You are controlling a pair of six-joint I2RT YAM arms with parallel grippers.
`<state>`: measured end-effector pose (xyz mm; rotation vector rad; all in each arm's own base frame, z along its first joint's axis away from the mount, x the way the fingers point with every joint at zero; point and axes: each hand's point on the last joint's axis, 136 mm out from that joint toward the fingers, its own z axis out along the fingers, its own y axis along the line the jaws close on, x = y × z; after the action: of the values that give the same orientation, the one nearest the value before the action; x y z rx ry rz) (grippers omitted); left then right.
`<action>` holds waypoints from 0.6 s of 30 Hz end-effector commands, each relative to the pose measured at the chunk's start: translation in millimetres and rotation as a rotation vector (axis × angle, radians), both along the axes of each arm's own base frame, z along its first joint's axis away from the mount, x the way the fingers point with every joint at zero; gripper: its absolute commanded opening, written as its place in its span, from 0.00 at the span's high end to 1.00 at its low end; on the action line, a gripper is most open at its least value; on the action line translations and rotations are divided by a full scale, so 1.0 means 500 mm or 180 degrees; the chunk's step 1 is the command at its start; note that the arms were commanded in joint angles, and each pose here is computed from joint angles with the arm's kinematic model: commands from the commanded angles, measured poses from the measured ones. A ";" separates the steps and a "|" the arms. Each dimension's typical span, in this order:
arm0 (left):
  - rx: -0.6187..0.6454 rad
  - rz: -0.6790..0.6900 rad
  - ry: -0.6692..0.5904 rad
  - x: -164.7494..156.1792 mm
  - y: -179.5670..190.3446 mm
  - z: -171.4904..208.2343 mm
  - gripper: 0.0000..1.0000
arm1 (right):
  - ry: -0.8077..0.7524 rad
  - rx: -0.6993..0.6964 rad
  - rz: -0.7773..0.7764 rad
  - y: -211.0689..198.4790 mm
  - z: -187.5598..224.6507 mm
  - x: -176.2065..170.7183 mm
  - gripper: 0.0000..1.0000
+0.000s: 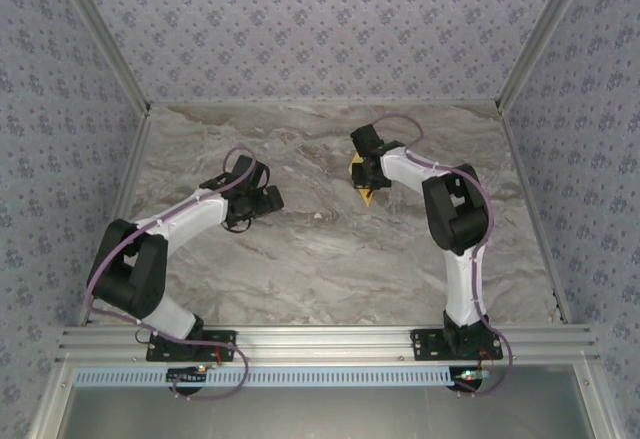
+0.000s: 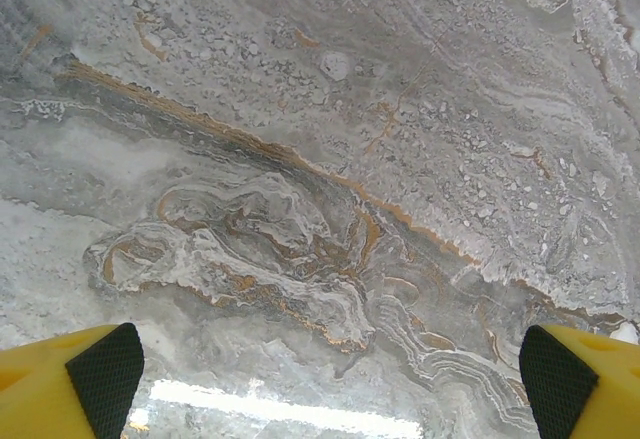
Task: Fold a paper plane with a square sheet of paper (pick it up from the middle)
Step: Move a paper plane to the center of the table.
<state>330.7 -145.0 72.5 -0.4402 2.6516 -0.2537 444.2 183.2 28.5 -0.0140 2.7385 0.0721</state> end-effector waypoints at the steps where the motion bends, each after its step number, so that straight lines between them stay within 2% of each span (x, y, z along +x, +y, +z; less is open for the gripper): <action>1: 0.0067 0.0004 -0.0105 0.009 0.011 0.031 0.01 | 0.0124 -0.0105 0.0011 -0.012 -0.013 -0.003 0.86; 6: 0.0131 0.0034 -0.0142 0.015 0.022 0.045 0.01 | 0.0219 -0.0104 -0.0036 -0.013 -0.029 -0.010 0.84; 11: 0.0211 0.0082 -0.0258 0.029 0.044 0.083 0.01 | -0.0020 0.0027 -0.0069 -0.004 0.060 0.003 0.78; 14: 0.0343 0.0150 -0.0362 0.041 0.074 0.117 0.01 | -0.0305 0.0144 -0.0151 -0.009 0.149 0.009 0.67; 18: 0.0583 0.0307 -0.0521 0.052 0.137 0.160 0.01 | -0.0723 0.0181 -0.0366 -0.054 0.252 -0.008 0.43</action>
<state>355.6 -103.5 127.2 -0.4716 2.5162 -0.1296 442.8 177.9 99.6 0.0557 2.6344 0.1205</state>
